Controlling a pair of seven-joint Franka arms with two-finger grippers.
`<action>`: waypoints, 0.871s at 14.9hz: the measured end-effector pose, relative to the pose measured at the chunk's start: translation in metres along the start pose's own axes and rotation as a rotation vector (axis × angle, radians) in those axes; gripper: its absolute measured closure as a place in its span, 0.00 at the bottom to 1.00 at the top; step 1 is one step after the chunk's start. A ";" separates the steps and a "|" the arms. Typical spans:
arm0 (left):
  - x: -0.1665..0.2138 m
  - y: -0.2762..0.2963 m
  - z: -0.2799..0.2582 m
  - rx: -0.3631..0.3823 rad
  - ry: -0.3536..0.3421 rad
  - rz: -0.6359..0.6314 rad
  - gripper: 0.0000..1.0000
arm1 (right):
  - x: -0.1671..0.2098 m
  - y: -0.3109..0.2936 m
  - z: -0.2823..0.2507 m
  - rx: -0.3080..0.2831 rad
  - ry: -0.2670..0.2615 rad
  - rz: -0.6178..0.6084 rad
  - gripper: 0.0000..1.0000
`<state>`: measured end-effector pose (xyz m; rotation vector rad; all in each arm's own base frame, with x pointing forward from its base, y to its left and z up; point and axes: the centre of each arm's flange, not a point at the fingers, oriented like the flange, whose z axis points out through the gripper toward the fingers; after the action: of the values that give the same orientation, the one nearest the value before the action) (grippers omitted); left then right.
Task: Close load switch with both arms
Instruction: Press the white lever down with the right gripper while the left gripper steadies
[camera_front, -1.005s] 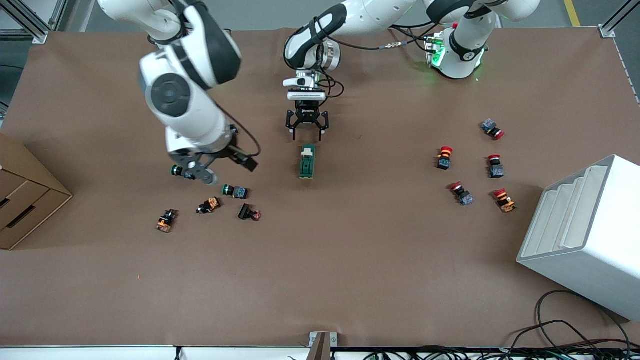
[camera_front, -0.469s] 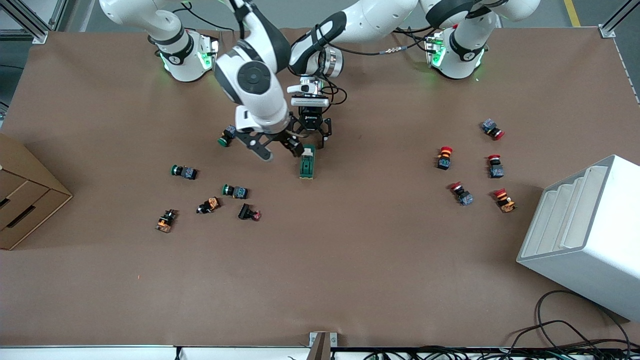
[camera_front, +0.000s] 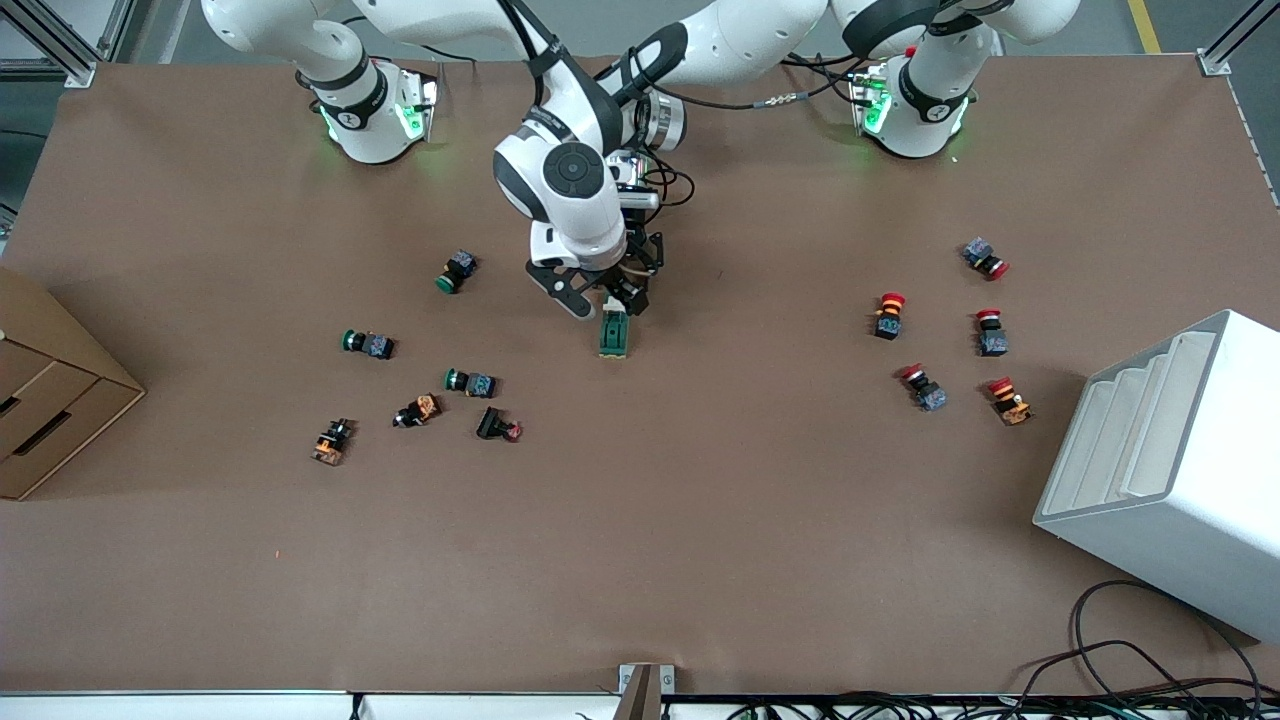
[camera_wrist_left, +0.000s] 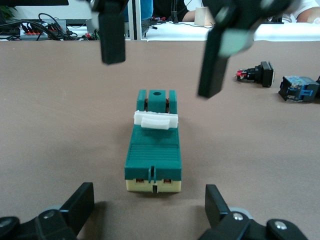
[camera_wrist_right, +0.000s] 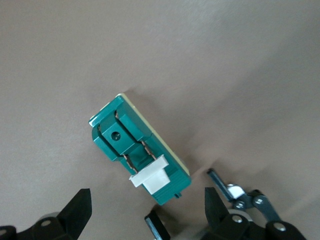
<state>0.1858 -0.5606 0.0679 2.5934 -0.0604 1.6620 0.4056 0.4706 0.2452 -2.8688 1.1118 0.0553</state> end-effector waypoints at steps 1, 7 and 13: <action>-0.001 0.001 -0.002 -0.002 0.002 -0.003 0.02 | -0.002 -0.001 0.006 0.009 0.001 -0.003 0.00; -0.007 0.001 -0.008 -0.005 0.017 0.007 0.02 | -0.017 0.000 0.040 0.025 0.006 -0.008 0.00; -0.011 0.001 -0.010 -0.004 0.031 0.016 0.02 | -0.017 -0.004 0.044 0.043 0.008 -0.007 0.00</action>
<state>0.1718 -0.5609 0.0623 2.5705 -0.0837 1.7045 0.3956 0.4879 0.2022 -2.8375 1.0906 0.0193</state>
